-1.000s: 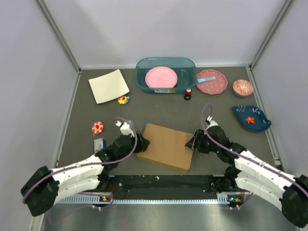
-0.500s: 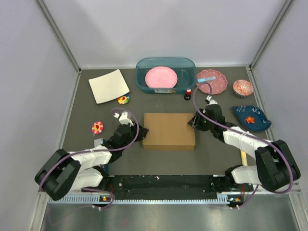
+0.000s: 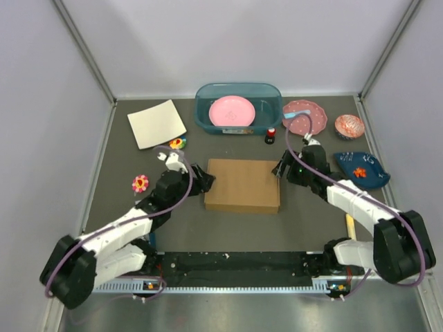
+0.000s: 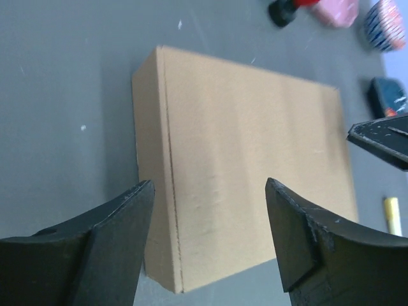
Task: Fold the paper box
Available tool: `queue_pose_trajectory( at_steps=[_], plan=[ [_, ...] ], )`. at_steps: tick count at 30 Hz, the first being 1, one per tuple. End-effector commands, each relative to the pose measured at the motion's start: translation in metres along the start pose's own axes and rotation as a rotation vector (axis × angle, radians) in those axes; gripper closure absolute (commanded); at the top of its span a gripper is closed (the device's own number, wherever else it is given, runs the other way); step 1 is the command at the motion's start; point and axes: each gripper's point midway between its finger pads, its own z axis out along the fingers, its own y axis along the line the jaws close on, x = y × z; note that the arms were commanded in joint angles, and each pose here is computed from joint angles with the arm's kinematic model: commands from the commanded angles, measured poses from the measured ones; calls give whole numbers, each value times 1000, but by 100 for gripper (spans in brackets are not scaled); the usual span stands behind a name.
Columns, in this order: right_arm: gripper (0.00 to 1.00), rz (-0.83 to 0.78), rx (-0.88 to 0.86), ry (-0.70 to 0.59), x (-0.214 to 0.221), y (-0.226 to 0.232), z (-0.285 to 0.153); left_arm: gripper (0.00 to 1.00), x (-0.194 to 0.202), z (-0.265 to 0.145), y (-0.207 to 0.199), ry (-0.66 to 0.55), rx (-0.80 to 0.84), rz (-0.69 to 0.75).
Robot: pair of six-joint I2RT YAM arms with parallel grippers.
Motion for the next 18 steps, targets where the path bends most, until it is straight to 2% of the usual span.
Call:
queue_pose_trajectory(
  at_steps=[1,4,7,11,16,18],
  plan=[
    [22,-30,-47,-156,-65,33,-44,23,-51,-24,-15,-153,-17,29],
    [22,-50,-121,-220,-80,51,-70,21,-64,-38,-12,-181,-68,16],
    [20,-65,-157,-247,-76,56,-84,21,-66,-44,-7,-198,-93,-15],
    [18,-95,-140,-259,-59,45,-94,21,-53,-47,11,-154,-175,-38],
    [16,-116,-119,-286,-51,34,-102,24,-53,-52,16,-164,-202,-65],
    [16,-119,-114,-284,-49,32,-105,22,-52,-54,17,-140,-220,-54]
  ],
)
